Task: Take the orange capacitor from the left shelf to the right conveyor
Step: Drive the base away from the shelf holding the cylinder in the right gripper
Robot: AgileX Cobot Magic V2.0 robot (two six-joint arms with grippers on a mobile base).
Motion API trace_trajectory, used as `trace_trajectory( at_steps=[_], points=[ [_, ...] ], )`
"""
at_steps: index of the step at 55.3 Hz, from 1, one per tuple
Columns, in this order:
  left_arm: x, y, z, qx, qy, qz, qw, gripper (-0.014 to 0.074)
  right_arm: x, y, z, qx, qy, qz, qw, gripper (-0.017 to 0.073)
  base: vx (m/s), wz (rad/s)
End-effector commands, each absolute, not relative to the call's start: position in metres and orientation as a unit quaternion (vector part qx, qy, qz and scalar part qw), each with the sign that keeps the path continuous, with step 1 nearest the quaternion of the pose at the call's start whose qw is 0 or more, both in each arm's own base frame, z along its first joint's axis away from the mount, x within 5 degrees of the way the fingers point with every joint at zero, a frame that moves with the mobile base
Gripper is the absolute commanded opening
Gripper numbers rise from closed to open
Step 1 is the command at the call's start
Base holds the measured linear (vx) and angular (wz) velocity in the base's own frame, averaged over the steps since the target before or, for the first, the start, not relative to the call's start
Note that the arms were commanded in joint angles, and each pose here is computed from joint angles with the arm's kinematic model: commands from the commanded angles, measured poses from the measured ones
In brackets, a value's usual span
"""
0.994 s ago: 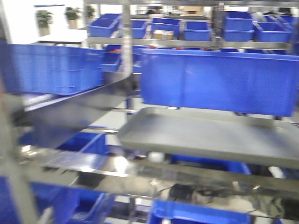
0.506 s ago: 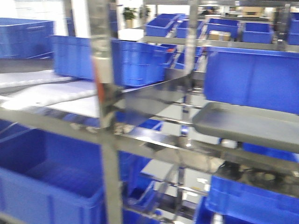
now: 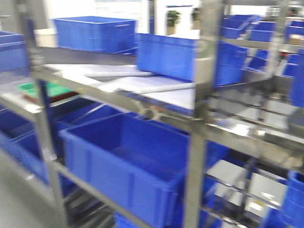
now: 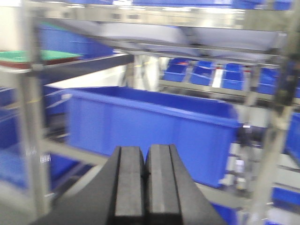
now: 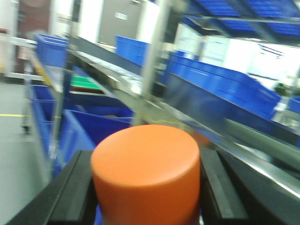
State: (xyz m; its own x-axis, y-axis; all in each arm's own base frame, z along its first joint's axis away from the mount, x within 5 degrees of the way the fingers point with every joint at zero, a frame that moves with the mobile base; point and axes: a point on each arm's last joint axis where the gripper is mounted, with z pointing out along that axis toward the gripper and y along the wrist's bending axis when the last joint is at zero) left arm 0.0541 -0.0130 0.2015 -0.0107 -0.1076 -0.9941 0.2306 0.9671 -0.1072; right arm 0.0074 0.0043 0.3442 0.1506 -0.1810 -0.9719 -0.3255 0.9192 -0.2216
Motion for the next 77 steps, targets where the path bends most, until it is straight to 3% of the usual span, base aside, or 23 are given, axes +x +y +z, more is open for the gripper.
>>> trace_trajectory(
  at_steps=[1, 77],
  points=[
    [0.0517, -0.0124, 0.2192, 0.039, 0.658, -0.132, 0.740, -0.0006, 0.0066, 0.0035, 0.3584, -0.184, 0.616, 0.048, 0.764, -0.0008, -0.09, 0.64],
    [0.0517, -0.0125, 0.2190, 0.039, 0.659, -0.132, 0.739, -0.0006, 0.0066, 0.0035, 0.3586, -0.184, 0.615, 0.048, 0.765, -0.0008, 0.11, 0.66]
  ],
)
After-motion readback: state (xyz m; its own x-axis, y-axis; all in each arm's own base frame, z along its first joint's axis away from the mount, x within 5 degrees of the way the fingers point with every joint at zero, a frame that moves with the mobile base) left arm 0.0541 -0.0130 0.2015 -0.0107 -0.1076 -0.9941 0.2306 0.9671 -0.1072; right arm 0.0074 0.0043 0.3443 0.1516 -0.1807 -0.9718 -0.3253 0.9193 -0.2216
